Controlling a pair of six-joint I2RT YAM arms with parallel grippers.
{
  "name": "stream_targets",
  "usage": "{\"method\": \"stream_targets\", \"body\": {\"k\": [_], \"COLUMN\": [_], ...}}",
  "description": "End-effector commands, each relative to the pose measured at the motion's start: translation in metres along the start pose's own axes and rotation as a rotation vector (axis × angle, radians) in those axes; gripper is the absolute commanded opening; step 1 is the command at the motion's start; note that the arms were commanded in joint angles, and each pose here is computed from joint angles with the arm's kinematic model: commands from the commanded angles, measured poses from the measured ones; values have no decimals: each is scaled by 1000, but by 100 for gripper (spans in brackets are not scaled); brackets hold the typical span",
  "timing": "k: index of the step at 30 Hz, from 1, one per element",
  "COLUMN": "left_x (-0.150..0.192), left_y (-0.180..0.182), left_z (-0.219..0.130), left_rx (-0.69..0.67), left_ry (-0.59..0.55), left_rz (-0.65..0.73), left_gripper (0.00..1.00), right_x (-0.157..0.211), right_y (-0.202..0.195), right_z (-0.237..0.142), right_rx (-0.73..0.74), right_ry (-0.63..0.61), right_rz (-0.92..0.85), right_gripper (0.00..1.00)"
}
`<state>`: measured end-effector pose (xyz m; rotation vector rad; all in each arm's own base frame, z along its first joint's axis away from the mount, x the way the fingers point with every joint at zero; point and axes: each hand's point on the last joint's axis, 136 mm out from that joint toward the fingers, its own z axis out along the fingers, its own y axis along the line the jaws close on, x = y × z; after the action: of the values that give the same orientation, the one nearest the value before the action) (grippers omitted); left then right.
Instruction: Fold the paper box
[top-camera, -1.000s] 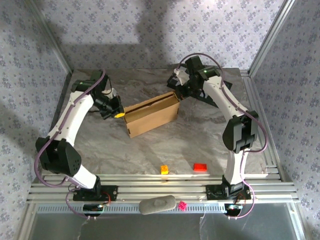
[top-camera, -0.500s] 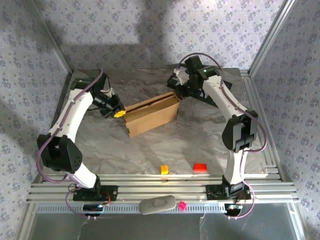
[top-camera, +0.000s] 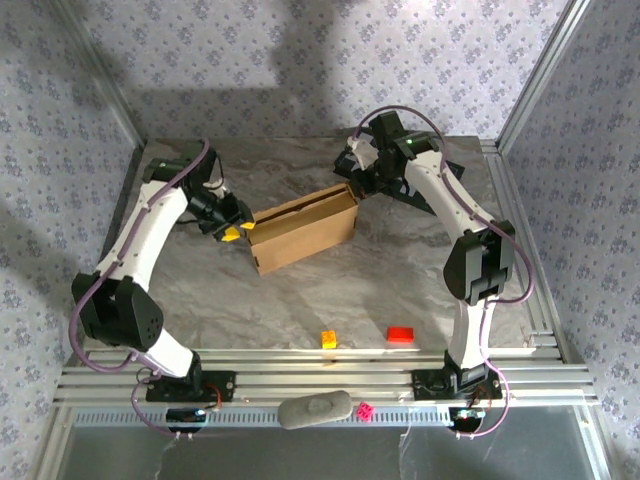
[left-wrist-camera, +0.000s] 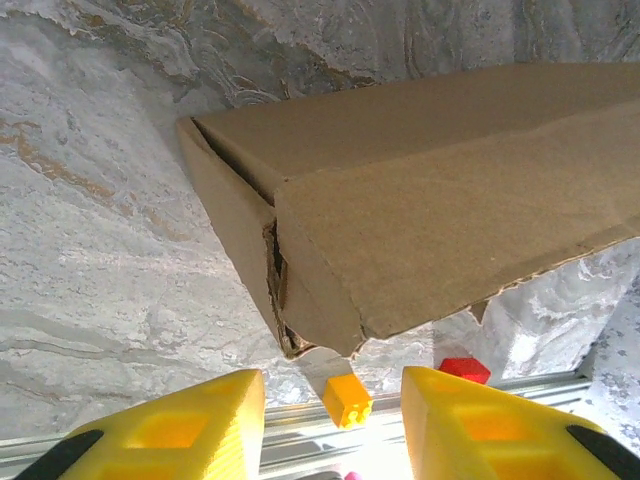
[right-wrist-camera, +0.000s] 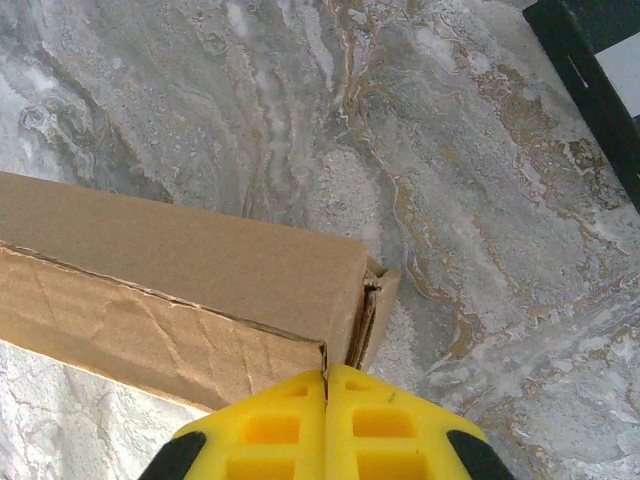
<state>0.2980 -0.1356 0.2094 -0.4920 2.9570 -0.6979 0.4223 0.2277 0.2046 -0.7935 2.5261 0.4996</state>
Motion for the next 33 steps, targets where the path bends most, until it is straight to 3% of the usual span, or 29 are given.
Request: {"method": "stream_targets", "body": {"k": [1,9,18,33], "left_x": [2,-3,-5,-7], "left_y": [1,2,3,2], "left_z": [0,7,11,11], "left_rx": [-45,-77,-120,-139], "left_ry": [-19,-36,-42,-46], "left_rz": [32,40,71,85], "left_gripper": [39,27,25,9], "right_x": [7,9,10,10], "right_y": [4,4,5,5], "right_z": [6,6,5,5], "right_rx": [-14,-16,-20,-20], "right_ry": [45,47,47,45], "right_rz": [21,19,17,18], "right_gripper": [0,0,0,0]}}
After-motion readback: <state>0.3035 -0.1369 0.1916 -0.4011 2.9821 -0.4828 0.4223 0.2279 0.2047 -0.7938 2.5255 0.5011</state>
